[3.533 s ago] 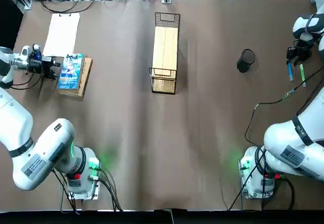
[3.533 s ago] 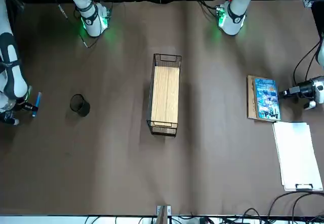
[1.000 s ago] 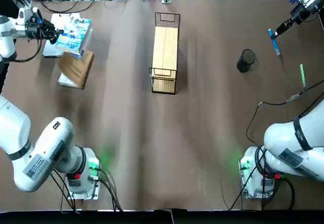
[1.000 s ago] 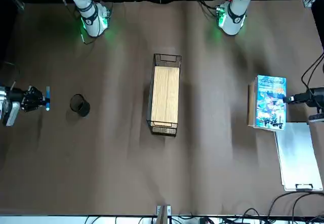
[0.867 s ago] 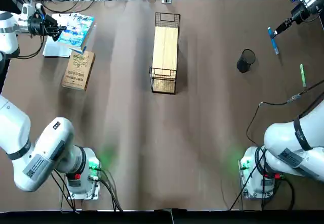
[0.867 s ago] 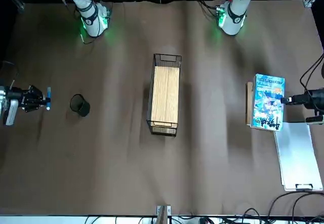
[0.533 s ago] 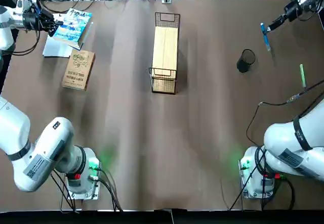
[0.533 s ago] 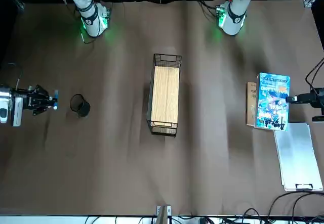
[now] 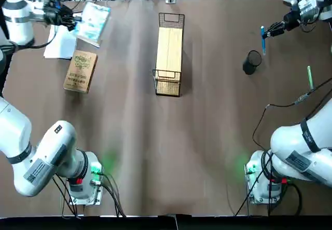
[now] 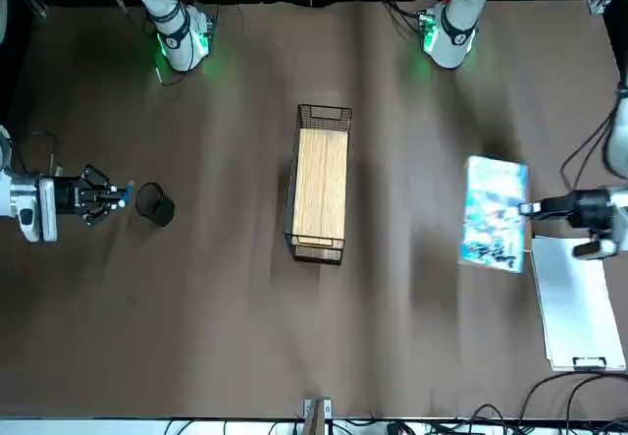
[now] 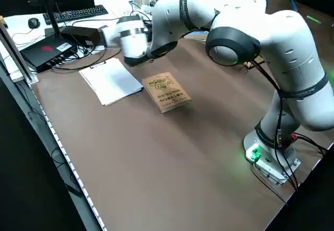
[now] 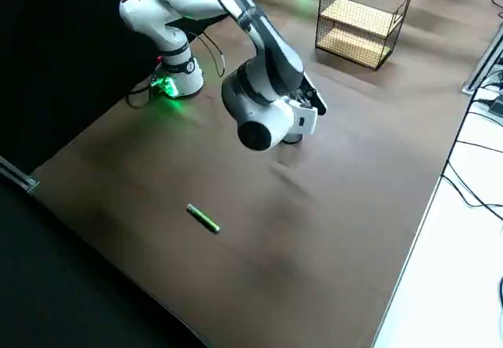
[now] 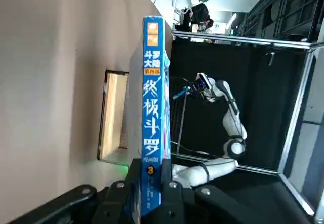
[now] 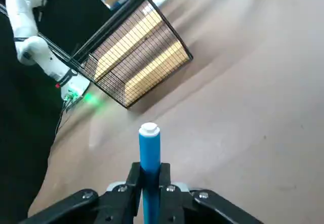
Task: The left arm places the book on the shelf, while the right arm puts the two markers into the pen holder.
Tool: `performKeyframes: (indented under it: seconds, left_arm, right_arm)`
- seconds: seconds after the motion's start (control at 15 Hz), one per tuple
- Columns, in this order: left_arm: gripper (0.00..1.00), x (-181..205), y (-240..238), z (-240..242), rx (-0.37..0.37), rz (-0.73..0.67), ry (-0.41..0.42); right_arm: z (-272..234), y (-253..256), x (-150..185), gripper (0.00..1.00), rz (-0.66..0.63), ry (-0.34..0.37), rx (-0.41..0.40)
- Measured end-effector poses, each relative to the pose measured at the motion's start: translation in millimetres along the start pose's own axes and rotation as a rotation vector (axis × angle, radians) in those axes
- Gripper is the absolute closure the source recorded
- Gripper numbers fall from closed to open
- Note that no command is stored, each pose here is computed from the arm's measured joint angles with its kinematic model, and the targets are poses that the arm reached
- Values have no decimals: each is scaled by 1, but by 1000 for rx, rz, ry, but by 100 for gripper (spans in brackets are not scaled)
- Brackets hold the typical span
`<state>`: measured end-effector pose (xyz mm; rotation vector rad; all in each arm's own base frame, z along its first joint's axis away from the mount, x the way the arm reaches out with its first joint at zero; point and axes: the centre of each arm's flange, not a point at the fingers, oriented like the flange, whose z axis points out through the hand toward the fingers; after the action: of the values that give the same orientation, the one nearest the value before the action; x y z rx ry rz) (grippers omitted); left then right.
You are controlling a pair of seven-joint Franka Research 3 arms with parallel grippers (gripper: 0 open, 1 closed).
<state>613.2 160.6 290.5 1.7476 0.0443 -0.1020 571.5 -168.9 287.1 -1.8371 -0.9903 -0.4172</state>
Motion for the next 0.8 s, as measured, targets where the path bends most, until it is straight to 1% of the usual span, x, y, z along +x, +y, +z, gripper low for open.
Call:
performKeyframes:
  seconds: [0.2,0.33,0.53,0.67,0.8]
  left_arm:
    - [80,3,-21,66,17,59,14]
    - [80,4,-25,106,19,64,40]
    - [80,0,-12,176,54,67,80]
    - [80,-10,1,221,58,66,80]
    - [80,-21,9,248,60,68,65]
  right_arm:
    - [13,11,-15,82,-74,39,24]
    - [21,18,-23,82,-98,60,38]
    - [29,25,-25,82,-141,107,43]
    - [35,31,-30,82,-188,138,44]
    - [43,39,-42,82,-229,156,51]
